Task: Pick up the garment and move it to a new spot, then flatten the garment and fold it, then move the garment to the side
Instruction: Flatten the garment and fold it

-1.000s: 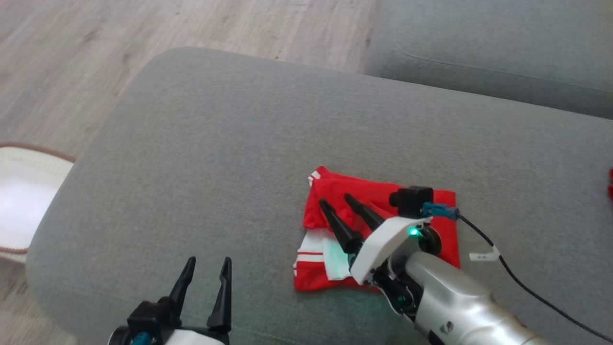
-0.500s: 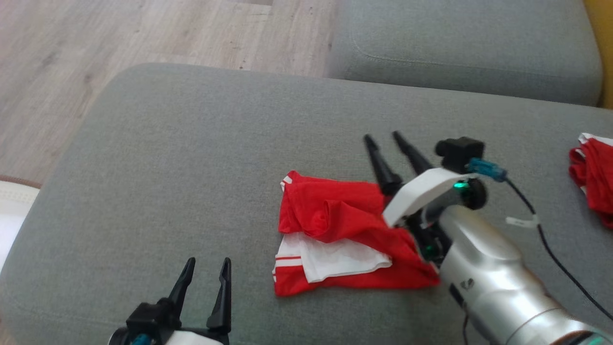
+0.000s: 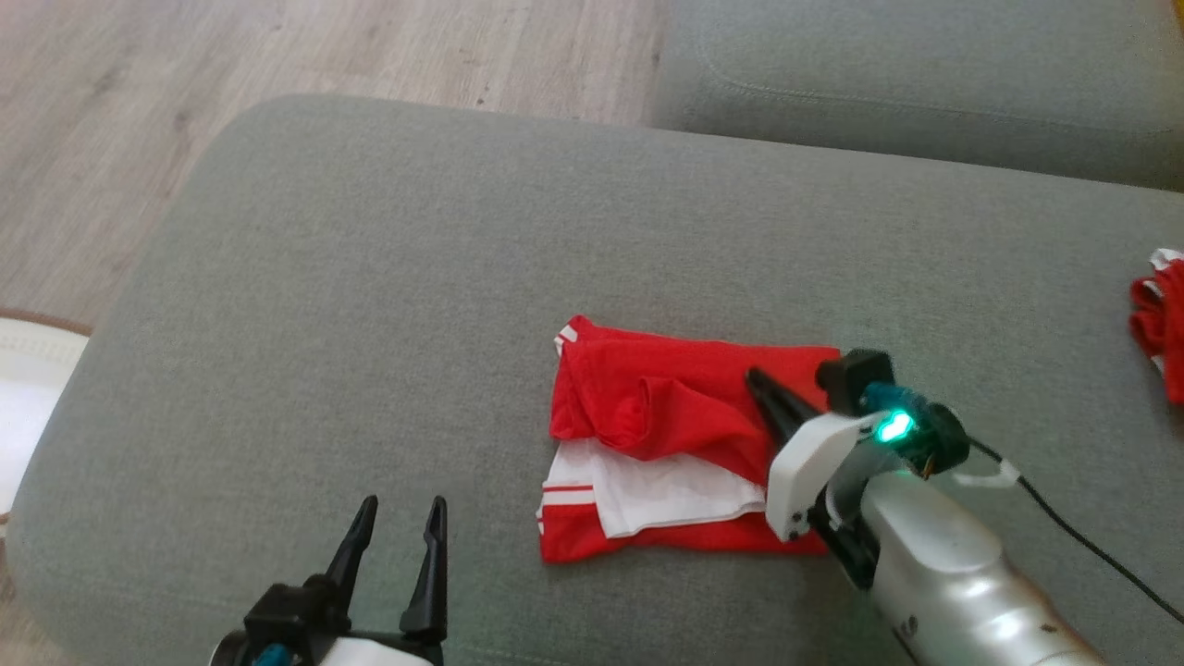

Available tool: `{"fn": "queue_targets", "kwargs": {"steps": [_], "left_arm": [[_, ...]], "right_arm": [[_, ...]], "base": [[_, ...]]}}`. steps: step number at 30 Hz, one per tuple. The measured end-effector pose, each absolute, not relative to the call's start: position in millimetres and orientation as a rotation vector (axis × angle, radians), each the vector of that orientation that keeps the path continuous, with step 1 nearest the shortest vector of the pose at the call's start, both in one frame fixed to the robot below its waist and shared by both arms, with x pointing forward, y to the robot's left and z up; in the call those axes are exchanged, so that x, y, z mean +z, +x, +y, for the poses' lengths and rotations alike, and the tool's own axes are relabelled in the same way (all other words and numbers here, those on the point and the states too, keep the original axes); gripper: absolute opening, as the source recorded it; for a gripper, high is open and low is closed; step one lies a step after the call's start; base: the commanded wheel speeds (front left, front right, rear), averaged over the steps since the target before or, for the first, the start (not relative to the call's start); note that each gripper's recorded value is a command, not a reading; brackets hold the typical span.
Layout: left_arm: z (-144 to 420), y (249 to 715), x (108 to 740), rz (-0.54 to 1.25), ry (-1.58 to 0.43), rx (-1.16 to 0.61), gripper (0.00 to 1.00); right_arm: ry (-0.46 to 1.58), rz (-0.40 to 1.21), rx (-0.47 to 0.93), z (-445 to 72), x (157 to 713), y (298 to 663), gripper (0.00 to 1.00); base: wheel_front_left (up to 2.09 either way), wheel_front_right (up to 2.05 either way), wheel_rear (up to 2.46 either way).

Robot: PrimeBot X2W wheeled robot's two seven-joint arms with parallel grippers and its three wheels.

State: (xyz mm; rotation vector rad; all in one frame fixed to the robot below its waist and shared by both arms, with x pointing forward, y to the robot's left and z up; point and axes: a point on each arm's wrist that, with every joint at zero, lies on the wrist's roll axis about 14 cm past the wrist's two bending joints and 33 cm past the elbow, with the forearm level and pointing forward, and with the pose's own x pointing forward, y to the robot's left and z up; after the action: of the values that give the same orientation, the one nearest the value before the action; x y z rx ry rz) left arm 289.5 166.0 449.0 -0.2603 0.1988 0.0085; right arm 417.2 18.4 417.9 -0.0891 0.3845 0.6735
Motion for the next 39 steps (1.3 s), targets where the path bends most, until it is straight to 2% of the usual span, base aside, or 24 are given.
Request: {"fn": "queue_targets", "kwargs": {"steps": [8,15,20,24,28,29,32,33,34,39], "left_arm": [[175.6,285.6,447.2,0.198,-0.263,0.048,1.00],[179.5,283.7,448.1,0.193,-0.264,0.062,1.00],[178.4,285.2,447.3,0.197,-0.263,0.058,1.00],[176.9,286.5,446.9,0.199,-0.263,0.052,1.00],[175.6,289.0,448.3,0.194,-0.261,0.044,1.00],[175.3,289.5,448.8,0.192,-0.259,0.041,1.00],[173.7,291.5,450.8,0.184,-0.254,0.030,1.00],[173.1,292.8,451.6,0.181,-0.251,0.025,1.00],[172.0,294.5,453.0,0.176,-0.249,0.019,1.00],[165.1,305.6,464.2,0.141,-0.240,-0.016,1.00]], "right_arm": [[-0.171,0.466,0.793,42.0,393.9,390.7,0.00],[-0.175,0.505,0.972,81.3,388.9,343.1,0.00],[-0.193,0.542,1.046,92.4,383.4,320.3,0.00],[-0.143,0.518,1.042,95.6,390.3,321.7,0.00],[-0.054,0.420,0.981,93.0,413.9,344.4,0.00],[-0.027,0.388,0.955,90.5,421.7,352.4,0.04],[0.036,0.293,0.875,79.0,446.3,376.9,0.55],[0.048,0.266,0.846,72.9,453.0,384.1,0.95],[0.062,0.243,0.815,66.2,459.1,390.9,1.00],[0.120,0.156,0.643,20.7,481.9,417.4,1.00]], "base": [[0.00,0.00,0.00],[0.00,0.00,0.00],[0.00,0.00,0.00],[0.00,0.00,0.00],[0.00,0.00,0.00],[0.00,0.00,0.00],[0.00,0.00,0.00],[0.00,0.00,0.00],[0.00,0.00,0.00],[0.00,0.00,0.00]]}}
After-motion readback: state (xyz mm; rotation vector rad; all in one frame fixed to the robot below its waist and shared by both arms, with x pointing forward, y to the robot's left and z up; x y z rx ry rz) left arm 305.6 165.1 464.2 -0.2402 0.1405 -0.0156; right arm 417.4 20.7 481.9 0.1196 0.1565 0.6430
